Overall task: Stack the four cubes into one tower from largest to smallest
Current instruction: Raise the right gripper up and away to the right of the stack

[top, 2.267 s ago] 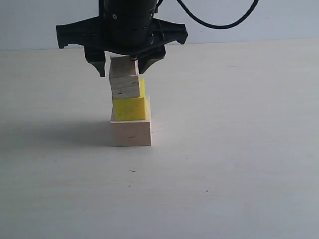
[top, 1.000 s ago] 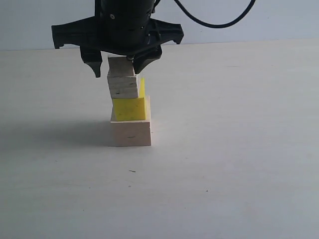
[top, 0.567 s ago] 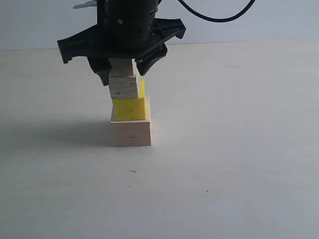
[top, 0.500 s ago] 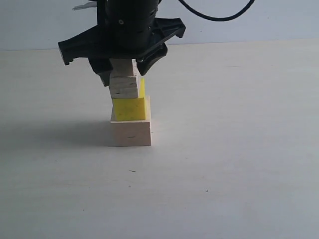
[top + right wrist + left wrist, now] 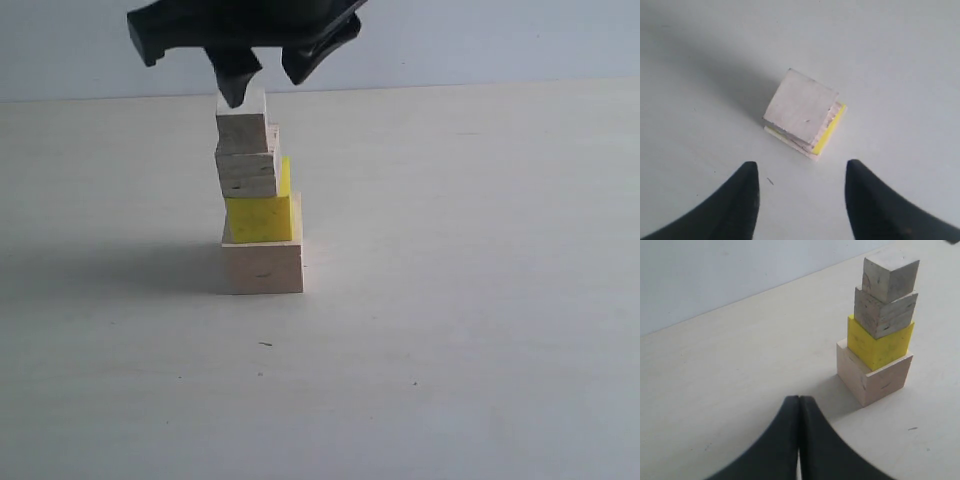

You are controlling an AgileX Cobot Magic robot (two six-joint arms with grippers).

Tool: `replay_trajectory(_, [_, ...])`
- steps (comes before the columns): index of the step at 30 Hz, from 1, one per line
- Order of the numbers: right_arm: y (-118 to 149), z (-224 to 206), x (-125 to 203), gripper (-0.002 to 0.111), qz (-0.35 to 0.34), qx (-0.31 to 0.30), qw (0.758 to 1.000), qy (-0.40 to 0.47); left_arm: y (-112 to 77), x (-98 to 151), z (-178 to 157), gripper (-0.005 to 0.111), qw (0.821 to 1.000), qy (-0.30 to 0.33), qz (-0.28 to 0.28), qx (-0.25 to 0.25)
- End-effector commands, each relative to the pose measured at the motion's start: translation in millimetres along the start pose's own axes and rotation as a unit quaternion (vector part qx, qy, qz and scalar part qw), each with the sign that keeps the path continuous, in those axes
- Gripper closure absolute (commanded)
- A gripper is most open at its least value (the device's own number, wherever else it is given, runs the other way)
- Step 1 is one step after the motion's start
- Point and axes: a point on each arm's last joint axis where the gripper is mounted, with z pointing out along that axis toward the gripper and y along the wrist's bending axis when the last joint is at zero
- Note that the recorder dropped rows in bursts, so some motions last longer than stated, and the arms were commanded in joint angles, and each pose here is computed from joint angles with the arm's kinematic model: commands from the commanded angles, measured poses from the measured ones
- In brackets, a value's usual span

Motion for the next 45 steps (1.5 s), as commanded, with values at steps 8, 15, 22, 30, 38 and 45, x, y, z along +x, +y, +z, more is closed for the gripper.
replay_trajectory(8, [-21, -9, 22, 0.108, -0.134, 0.074, 0.988, 0.008, 0.8, -2, -2, 0.107, 1.000, -0.003, -0.006, -0.002])
replay_trajectory(15, [-54, 27, 45, 0.108, -0.122, 0.128, 0.981, 0.083, -0.1, -2, -1, 0.107, 1.000, -0.003, -0.017, 0.003])
replay_trajectory(22, [-108, 41, 46, 0.108, -0.019, 0.105, 0.990, 0.089, -2.2, -5, 14, 0.107, 0.999, 0.020, -0.029, 0.013])
replay_trajectory(30, [-131, 65, 36, 0.108, 0.054, -0.030, 0.997, 0.047, -1.8, -27, 51, 0.107, 0.997, 0.070, -0.016, 0.019])
replay_trajectory(38, [-148, 103, 37, 0.108, 0.091, -0.066, 0.991, 0.067, -5.0, -34, 107, 0.107, 0.989, 0.143, 0.030, 0.038])
replay_trajectory(45, [-155, 114, 36, 0.108, 0.114, -0.113, 0.985, 0.057, -11.9, -34, 147, 0.107, 0.982, 0.170, 0.048, 0.070])
